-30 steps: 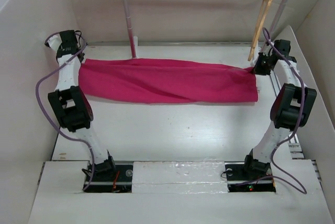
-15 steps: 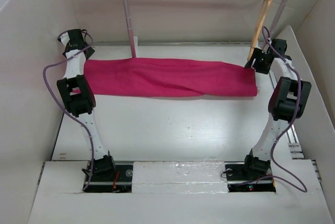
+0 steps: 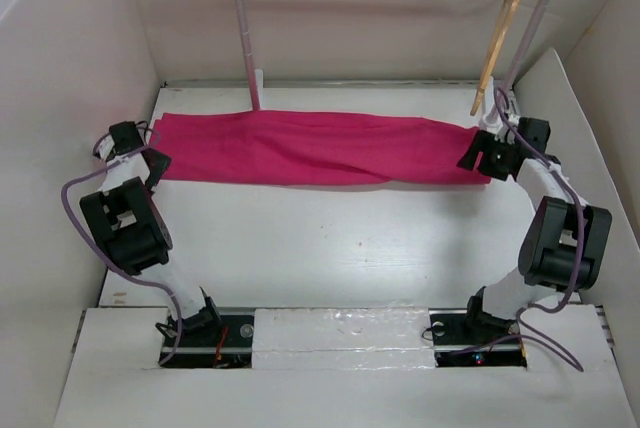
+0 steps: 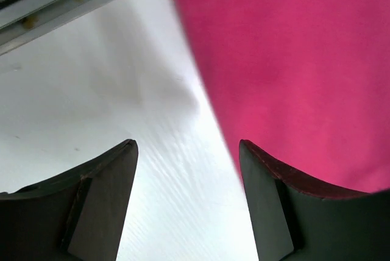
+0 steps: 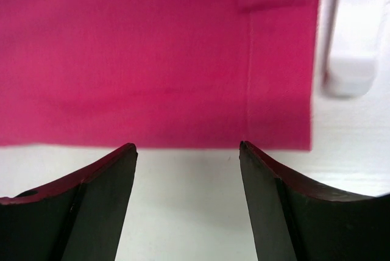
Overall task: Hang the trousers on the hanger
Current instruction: Fold the trousers
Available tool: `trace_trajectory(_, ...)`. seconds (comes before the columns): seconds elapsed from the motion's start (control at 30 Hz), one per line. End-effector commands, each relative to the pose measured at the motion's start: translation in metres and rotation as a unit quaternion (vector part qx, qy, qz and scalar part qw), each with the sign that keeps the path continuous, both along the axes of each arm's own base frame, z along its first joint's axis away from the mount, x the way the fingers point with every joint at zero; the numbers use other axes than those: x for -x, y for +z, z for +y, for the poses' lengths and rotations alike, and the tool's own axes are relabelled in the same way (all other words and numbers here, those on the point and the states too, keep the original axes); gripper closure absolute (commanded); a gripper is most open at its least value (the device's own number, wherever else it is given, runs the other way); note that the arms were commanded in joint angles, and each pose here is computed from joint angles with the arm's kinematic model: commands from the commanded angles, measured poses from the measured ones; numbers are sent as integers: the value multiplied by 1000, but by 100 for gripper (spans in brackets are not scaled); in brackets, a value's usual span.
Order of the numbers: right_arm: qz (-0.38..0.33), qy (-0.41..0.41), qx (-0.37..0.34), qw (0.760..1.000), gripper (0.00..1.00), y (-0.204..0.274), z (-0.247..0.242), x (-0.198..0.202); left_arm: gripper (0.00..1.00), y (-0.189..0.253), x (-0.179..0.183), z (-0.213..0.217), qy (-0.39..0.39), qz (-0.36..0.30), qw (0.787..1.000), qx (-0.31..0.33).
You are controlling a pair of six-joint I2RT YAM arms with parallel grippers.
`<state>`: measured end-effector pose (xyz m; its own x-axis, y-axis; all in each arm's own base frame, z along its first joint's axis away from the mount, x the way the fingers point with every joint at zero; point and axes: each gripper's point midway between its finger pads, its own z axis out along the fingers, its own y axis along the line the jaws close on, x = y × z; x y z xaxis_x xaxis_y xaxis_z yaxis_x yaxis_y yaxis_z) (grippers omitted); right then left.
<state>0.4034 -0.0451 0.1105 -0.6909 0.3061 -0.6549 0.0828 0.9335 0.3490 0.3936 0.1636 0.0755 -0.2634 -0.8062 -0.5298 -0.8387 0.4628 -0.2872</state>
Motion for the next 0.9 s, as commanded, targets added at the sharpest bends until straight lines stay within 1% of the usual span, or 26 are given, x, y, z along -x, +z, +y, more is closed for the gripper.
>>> trace_trajectory(0.0,-29,45,0,999,27,3,17,6,36,-15,-6,-4,4,-13,999,45)
trace_trajectory(0.03,-14,50,-6,999,26,-10,20,13,36,-24,-14,-2,0,4,999,52)
trace_trajectory(0.07,-12,54,-12,998,26,-15,22,14,36,-33,-14,-6,-10,21,998,66)
trace_trajectory(0.1,-8,46,-16,999,26,-20,17,15,36,-40,-16,-9,-15,36,997,72)
trace_trajectory(0.13,-2,37,-27,999,26,-27,12,19,36,-49,-24,-12,-18,44,995,92)
trace_trajectory(0.23,2,19,-37,999,25,-38,0,13,36,-57,-31,-14,-21,46,993,106)
trace_trajectory(0.33,16,-2,-27,1000,25,-49,-14,5,37,-61,-40,-18,-25,35,993,110)
trace_trajectory(0.37,10,-11,-21,1000,25,-48,-19,-3,37,-63,-41,-17,-25,37,993,110)
trace_trajectory(0.43,22,-21,-35,999,27,-62,-21,-10,42,-69,-46,-19,-28,45,993,110)
trace_trajectory(0.47,17,-26,-37,999,32,-62,-23,-17,59,-68,-49,-19,-30,38,993,109)
trace_trajectory(0.5,22,-32,-40,998,44,-69,-25,-20,72,-68,-51,-19,-36,35,993,107)
trace_trajectory(0.53,18,-36,-45,998,65,-67,-25,-23,81,-66,-55,-16,-38,31,994,102)
trace_trajectory(0.57,9,-34,-39,999,94,-63,-24,-28,97,-64,-59,-12,-41,34,994,94)
trace_trajectory(0.6,7,-33,-37,999,95,-59,-24,-27,100,-65,-59,-11,-46,36,994,91)
trace_trajectory(0.63,3,-26,-32,999,99,-54,-20,-28,100,-63,-66,-7,-48,37,995,84)
trace_trajectory(0.67,14,-27,-26,999,100,-55,-20,-21,100,-66,-58,2,-37,66,995,64)
trace_trajectory(0.73,11,-17,-4,1000,100,-43,-17,-10,100,-60,-57,20,-42,85,995,29)
trace_trajectory(0.77,13,-18,3,1000,100,-41,-17,-3,100,-61,-45,32,-30,115,993,-2)
trace_trajectory(0.83,21,-29,10,999,100,-43,-27,20,100,-58,-32,44,-30,147,988,-41)
trace_trajectory(0.87,17,-31,16,999,100,-33,-29,30,100,-55,-19,64,-6,161,985,-64)
